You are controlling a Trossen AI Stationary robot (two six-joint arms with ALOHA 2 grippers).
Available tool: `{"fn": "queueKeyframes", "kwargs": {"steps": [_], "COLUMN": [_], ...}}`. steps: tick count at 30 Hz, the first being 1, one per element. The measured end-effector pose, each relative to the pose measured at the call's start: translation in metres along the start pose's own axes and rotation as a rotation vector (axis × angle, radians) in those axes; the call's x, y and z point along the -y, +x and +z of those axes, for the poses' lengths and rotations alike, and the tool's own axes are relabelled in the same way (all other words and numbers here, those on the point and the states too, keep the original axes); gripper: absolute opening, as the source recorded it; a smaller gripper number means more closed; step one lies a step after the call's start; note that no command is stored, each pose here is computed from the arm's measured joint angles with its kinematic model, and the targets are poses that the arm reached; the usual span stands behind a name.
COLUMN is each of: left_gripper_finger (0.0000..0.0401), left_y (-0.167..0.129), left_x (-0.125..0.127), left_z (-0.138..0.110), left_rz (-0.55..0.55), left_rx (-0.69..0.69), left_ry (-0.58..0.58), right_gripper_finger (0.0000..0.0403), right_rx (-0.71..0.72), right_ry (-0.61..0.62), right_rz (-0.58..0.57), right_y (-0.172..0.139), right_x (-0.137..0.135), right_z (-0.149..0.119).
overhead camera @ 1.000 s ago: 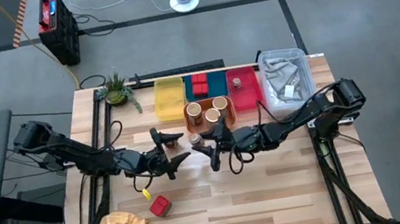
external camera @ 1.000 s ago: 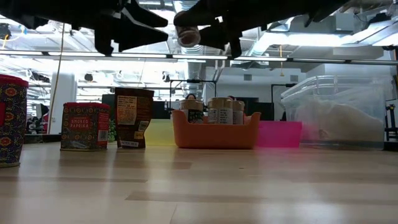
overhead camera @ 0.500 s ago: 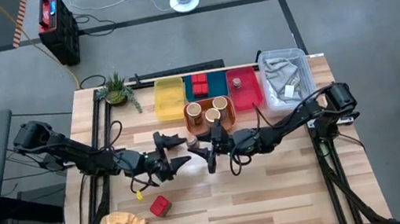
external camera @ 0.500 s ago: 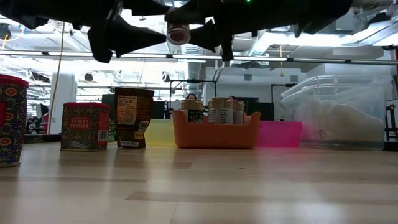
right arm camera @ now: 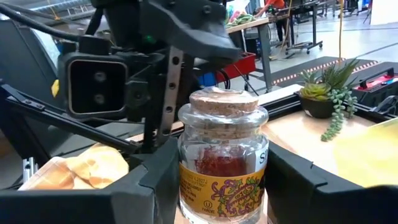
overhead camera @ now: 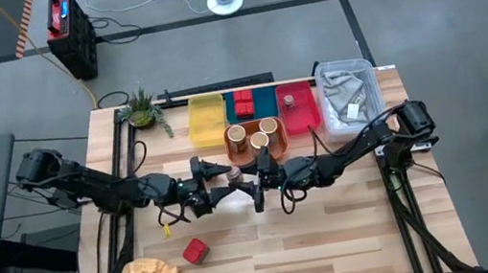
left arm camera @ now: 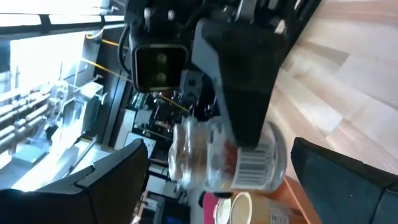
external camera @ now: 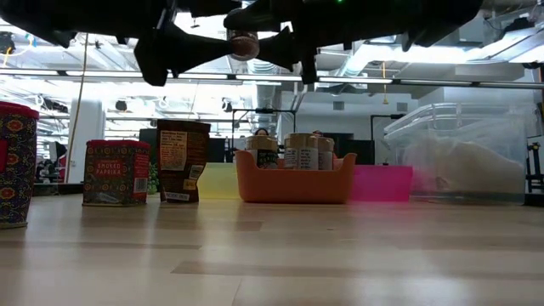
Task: Sort spices by type
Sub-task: Put the brown seasoning bottle into the red bin
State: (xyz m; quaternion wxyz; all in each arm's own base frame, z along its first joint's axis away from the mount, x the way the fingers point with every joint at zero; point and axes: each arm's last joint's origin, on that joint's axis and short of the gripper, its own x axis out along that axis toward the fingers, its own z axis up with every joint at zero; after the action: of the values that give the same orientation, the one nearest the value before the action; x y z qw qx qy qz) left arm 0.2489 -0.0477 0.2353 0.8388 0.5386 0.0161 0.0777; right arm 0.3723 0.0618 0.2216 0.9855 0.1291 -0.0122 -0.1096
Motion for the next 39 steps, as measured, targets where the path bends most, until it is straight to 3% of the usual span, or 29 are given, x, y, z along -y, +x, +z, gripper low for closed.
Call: {"fn": "queueKeyframes", "kwargs": {"steps": [9,24,34,39], "left_gripper_finger": [0.0371,0.0278,0.0264,0.0263], "left_y": [0.003,0.0029,0.003,0.0027], "left_x": [-0.0006,-0.0001,0.0001,0.0042], "left_z": [-0.0064,-0.0058,-0.0059,-0.0076], "left_rz": [-0.048,-0.065,-0.07,-0.111], "left_rx": [0.057,0.088,0.084,0.066], "left_ry": [-0.03,-0.034,-0.113,-0.098], "right_gripper_finger": [0.0215,0.0218,0.0266,0.0283], "right_rx": [-0.006,-0.015,-0.068,-0.079], "right_ry": [-0.001,-0.006,-0.049,-0.05], "right_rz": [0.024,0.043,0.037,0.052], "right_y": [0.0,-0.0001,-0.0001,-0.0007], "right_x": [-0.0007,-0.0014,0.0002,0.0024], "right_z": [-0.0002,-0.0007,-0.0054,-0.0012]}}
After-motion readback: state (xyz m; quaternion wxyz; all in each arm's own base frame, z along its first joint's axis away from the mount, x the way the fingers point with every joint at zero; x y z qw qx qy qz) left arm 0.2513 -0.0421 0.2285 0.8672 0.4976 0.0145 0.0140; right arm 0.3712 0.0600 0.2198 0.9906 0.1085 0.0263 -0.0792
